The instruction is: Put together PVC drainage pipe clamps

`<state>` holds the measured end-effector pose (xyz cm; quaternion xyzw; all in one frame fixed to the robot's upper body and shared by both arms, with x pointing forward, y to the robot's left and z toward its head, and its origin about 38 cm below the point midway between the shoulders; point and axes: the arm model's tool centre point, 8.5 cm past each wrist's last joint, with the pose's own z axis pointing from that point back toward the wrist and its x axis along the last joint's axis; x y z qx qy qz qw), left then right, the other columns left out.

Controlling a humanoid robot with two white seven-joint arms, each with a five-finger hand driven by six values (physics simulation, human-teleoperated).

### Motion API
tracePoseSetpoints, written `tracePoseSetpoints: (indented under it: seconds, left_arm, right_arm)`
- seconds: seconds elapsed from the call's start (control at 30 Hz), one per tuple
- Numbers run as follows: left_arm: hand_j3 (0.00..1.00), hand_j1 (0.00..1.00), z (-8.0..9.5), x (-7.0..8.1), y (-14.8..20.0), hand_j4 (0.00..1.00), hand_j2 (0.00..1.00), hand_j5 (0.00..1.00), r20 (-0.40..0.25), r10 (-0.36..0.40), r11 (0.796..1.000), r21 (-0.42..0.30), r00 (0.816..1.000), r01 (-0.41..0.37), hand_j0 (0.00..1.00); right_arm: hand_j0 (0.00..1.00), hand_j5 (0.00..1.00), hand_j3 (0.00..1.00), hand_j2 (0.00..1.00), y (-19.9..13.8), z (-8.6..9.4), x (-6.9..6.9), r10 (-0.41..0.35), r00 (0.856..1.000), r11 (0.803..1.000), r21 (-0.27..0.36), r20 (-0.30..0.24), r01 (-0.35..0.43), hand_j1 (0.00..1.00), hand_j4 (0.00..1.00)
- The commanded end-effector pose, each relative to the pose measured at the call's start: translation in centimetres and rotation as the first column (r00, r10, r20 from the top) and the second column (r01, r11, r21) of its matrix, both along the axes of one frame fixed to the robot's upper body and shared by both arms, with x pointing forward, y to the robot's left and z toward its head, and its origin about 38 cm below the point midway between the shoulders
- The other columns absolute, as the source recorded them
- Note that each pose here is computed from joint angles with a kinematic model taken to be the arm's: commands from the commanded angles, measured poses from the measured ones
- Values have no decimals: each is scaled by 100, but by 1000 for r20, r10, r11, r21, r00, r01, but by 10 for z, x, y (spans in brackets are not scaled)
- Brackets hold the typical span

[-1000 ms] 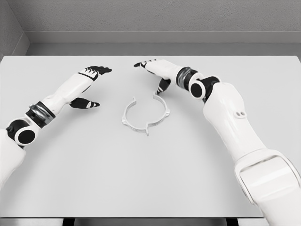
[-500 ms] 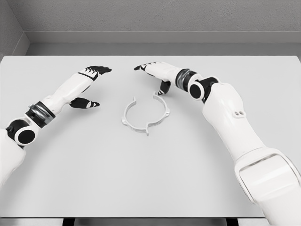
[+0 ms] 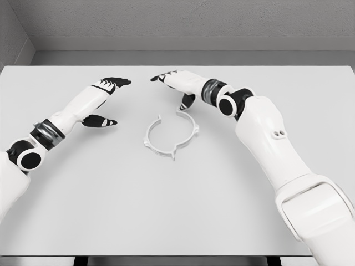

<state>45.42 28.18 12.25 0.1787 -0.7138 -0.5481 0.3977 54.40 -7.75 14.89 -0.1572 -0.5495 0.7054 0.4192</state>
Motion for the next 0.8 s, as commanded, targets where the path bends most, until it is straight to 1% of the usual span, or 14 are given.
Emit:
tracePoseSetpoints:
  seconds: [0.0,0.23,0.77]
  left_arm:
    - [100,100,1,0,0,100,100,100,1,2,1000,-7,1000,-2,100]
    - [100,100,1,0,1,100,100,100,1,3,1000,-6,1000,-3,100]
    - [100,100,1,0,0,100,100,100,1,0,1000,-8,1000,0,100]
  right_arm:
    - [100,100,100,100,2,-1,-1,5,1000,1000,-5,-1,-5,100,100]
    - [100,100,100,100,6,-7,-4,16,1000,999,-35,-8,-16,100,100]
    - [100,100,100,100,9,-2,-3,18,1000,999,-38,2,-18,100,100]
